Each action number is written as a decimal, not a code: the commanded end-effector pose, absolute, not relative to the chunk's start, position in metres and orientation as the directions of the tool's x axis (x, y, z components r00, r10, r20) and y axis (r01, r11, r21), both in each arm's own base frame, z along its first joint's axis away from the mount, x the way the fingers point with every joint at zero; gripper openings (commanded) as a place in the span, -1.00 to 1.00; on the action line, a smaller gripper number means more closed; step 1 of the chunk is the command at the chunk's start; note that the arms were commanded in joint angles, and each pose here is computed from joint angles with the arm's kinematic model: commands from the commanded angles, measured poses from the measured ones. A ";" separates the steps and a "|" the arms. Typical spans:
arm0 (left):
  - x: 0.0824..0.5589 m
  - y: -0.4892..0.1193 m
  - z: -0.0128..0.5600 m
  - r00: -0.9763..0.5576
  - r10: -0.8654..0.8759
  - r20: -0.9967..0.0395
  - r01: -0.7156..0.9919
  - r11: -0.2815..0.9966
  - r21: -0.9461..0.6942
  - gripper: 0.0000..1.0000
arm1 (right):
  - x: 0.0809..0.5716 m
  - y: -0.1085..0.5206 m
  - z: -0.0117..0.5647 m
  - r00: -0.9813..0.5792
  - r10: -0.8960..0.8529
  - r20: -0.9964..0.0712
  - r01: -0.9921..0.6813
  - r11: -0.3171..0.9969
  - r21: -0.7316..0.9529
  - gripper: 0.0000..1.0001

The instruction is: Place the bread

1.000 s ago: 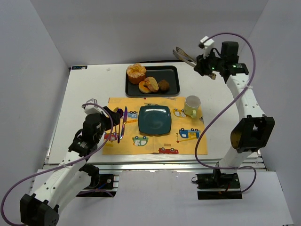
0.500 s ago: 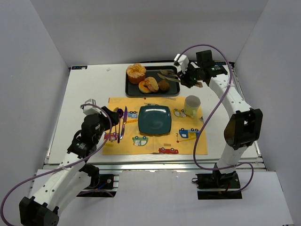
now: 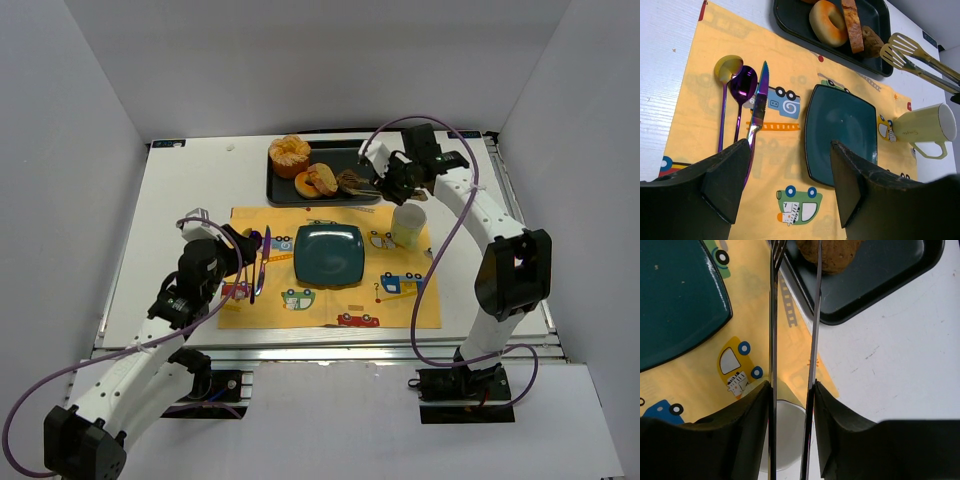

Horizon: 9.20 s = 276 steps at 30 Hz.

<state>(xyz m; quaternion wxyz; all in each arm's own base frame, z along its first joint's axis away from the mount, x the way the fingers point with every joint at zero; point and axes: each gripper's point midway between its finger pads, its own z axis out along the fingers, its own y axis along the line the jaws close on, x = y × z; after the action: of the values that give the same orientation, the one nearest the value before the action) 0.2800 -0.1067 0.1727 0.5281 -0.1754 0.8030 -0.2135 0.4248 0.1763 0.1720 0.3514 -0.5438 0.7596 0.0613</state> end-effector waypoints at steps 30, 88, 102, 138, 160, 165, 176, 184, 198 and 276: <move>0.291 -0.112 0.187 -0.353 -0.516 -0.780 -0.031 0.840 -0.541 0.50 | 0.459 0.176 0.148 -0.094 -0.852 -0.515 -0.809 0.367 -0.460 -0.13; 0.291 -0.110 0.192 -0.341 -0.512 -0.788 -0.029 0.844 -0.536 0.50 | 0.238 0.182 0.182 0.071 -0.684 -0.726 -0.953 0.168 -0.251 -0.01; 0.291 -0.111 0.196 -0.343 -0.506 -0.791 -0.019 0.846 -0.533 0.50 | 0.365 0.177 0.223 0.063 -0.725 -0.686 -0.811 0.364 -0.458 -0.48; 0.293 -0.115 0.192 -0.334 -0.539 -0.773 -0.016 0.823 -0.567 0.50 | 0.481 0.142 0.162 0.377 -0.919 -0.115 -0.682 -0.191 -0.706 -0.09; 0.294 -0.114 0.194 -0.330 -0.540 -0.774 -0.017 0.823 -0.568 0.50 | 0.496 0.159 0.172 0.383 -0.911 -0.156 -0.655 -0.148 -0.741 -0.92; 0.294 -0.114 0.195 -0.329 -0.540 -0.775 -0.020 0.824 -0.566 0.50 | 0.474 0.171 0.234 0.383 -0.871 -0.308 -0.638 -0.008 -0.770 -0.97; 0.291 -0.113 0.191 -0.335 -0.543 -0.770 -0.024 0.822 -0.569 0.50 | 0.327 0.169 0.220 0.223 -0.751 -0.622 -0.875 0.128 -0.467 -0.89; 0.293 -0.118 0.191 -0.353 -0.533 -0.769 -0.012 0.824 -0.566 0.50 | 0.274 0.159 0.185 0.072 -0.731 -0.678 -0.928 0.200 -0.314 -0.79; 0.291 -0.116 0.194 -0.337 -0.552 -0.763 -0.013 0.813 -0.582 0.50 | 0.258 0.154 0.165 -0.009 -0.730 -0.684 -0.942 0.235 -0.239 -0.33; 0.289 -0.113 0.199 -0.312 -0.566 -0.763 -0.008 0.805 -0.593 0.50 | 0.374 -0.081 0.049 -0.743 -0.058 -0.667 -0.093 0.996 0.017 0.46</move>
<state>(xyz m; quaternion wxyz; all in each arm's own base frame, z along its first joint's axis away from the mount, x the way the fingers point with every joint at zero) 0.2896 -0.1166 0.1929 0.5457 -0.1807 0.7794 -0.2493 0.3669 -0.0727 0.0273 0.3530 -0.0142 0.9349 0.0329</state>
